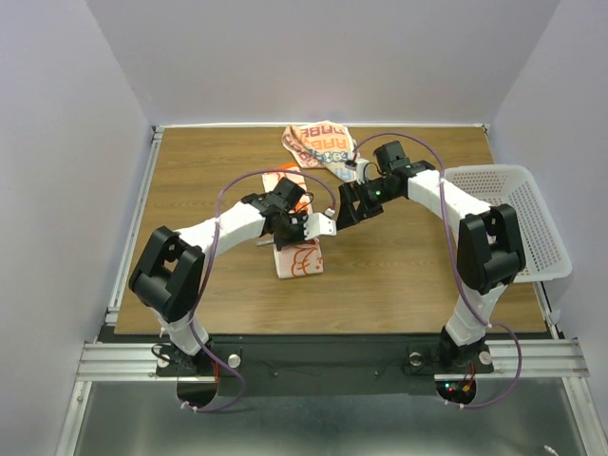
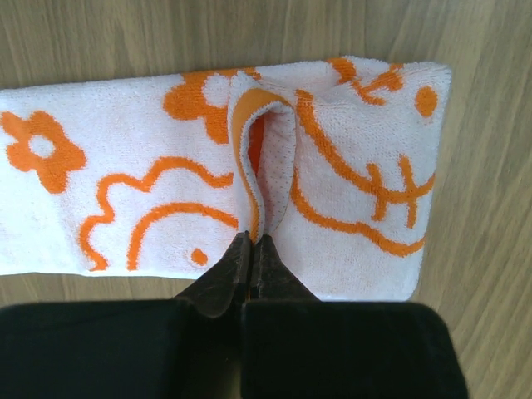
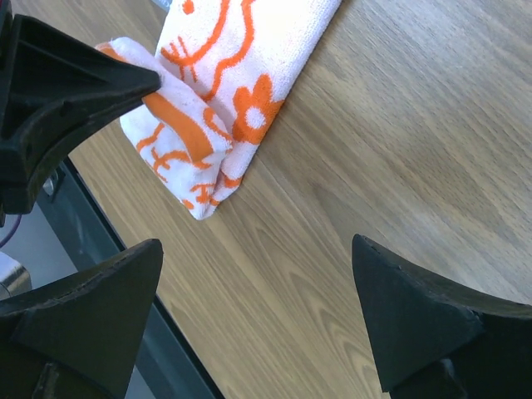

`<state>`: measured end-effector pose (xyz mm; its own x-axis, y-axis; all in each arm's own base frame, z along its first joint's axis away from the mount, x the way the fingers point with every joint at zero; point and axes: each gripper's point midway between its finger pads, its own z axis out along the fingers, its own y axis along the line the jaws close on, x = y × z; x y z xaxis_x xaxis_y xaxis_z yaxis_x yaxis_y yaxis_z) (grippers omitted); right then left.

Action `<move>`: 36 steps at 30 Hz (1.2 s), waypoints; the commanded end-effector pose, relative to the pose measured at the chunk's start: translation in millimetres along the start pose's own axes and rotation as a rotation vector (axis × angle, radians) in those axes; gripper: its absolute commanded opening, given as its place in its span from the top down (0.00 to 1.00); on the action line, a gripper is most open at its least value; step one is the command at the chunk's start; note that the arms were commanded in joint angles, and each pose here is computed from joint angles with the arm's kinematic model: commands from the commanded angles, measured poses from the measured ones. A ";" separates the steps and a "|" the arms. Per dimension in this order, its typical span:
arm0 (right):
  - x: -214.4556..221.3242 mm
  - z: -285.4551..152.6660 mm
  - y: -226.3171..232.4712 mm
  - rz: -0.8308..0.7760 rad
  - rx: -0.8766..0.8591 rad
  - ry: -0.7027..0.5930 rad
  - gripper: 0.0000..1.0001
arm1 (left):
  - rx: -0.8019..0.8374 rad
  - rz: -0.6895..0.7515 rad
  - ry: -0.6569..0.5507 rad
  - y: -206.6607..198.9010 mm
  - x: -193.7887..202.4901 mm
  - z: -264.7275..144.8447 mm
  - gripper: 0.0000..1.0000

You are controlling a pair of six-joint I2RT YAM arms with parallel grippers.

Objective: Roll the towels
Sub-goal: Fold the towel, then roll the towel

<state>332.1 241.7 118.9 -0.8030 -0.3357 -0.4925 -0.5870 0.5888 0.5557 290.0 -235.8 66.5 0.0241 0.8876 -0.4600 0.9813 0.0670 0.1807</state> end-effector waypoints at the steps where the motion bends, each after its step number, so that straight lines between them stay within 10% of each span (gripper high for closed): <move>1: -9.5 -3.5 0.6 -0.012 -0.008 -0.020 0.00 | -0.048 0.029 -0.032 21.2 -12.6 -5.6 1.00; 12: -6.9 -1.6 -2.3 0.001 -0.008 -0.010 0.00 | -0.080 0.026 -0.009 37.4 -6.0 2.8 0.95; 21: -12.6 -5.8 -1.3 -0.013 -0.003 -0.025 0.00 | -0.166 -0.007 -0.090 63.4 -37.3 -54.1 0.35; 28: -19.3 -10.3 15.4 -0.031 -0.056 -0.046 0.03 | -0.241 0.021 -0.254 33.1 -56.8 -121.0 0.31; 36: -17.8 7.2 27.4 -0.060 -0.021 -0.029 0.31 | -0.376 0.036 -0.216 -37.8 -21.8 -73.6 0.33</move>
<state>327.4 250.0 120.5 -0.8095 -0.3365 -0.4811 -0.5822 0.5656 0.5841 241.2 -221.6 172.2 0.1938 0.7411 -0.6428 0.8623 0.1837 0.4719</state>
